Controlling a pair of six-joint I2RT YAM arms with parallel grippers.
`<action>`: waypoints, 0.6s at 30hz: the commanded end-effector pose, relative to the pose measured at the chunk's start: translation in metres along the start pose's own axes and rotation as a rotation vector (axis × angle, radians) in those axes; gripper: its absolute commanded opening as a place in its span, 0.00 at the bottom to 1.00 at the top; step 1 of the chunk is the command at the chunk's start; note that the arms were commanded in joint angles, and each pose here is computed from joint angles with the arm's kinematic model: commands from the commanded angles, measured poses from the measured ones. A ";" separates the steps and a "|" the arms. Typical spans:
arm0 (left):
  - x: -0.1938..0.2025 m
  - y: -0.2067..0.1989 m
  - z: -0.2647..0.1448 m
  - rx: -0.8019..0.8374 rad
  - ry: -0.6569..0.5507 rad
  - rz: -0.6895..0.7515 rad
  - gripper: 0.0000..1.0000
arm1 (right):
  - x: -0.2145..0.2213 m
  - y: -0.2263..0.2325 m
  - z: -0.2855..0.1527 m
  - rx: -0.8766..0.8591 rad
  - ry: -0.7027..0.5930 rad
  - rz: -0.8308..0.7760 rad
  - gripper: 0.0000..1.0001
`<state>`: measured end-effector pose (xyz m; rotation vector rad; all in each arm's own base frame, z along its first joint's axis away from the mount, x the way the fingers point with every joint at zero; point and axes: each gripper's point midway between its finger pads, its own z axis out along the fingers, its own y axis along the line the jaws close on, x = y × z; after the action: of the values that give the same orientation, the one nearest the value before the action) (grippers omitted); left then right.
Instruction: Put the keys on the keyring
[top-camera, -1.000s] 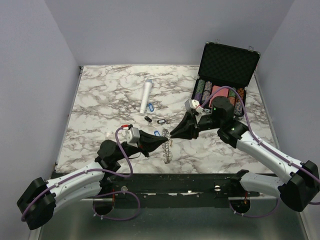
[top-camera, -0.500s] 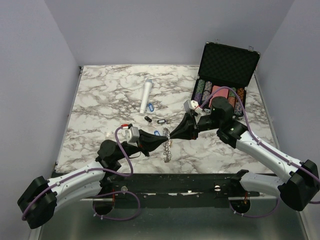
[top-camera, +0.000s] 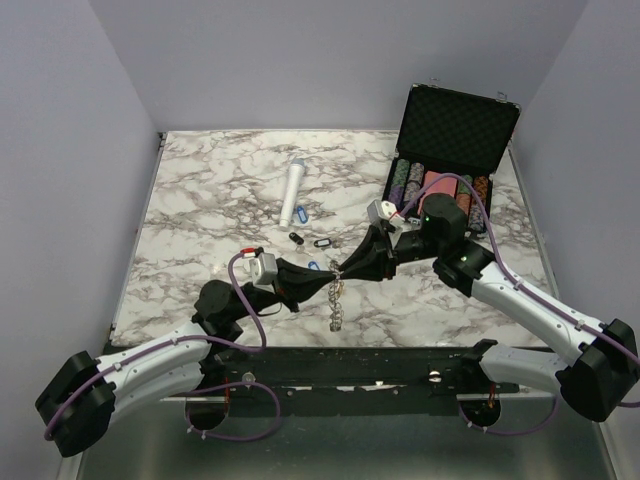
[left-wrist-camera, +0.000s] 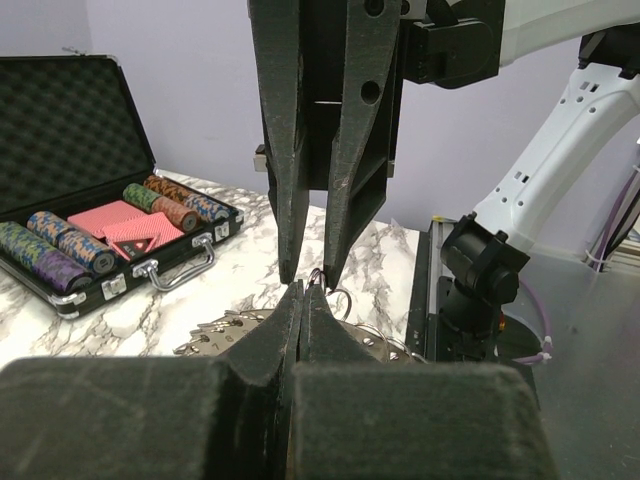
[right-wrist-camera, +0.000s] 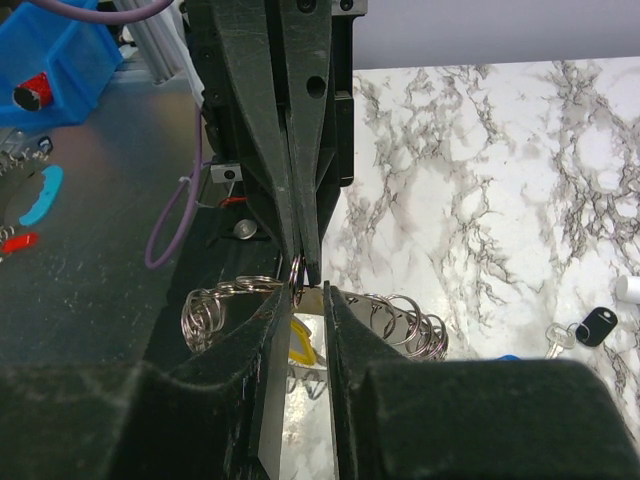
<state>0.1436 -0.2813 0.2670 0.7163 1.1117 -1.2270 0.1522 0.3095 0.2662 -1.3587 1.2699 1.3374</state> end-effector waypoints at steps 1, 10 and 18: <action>-0.018 -0.003 0.000 0.002 -0.068 0.023 0.00 | 0.004 0.008 0.007 -0.049 -0.001 0.002 0.27; -0.016 -0.003 0.000 0.003 -0.056 0.019 0.00 | -0.010 0.010 0.008 -0.059 -0.023 0.016 0.26; -0.015 -0.005 -0.004 0.004 -0.059 0.014 0.00 | -0.015 0.009 0.009 -0.054 -0.040 0.053 0.27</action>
<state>0.1409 -0.2773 0.2726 0.7073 1.0885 -1.2256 0.1497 0.3124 0.2716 -1.3239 1.2970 1.3940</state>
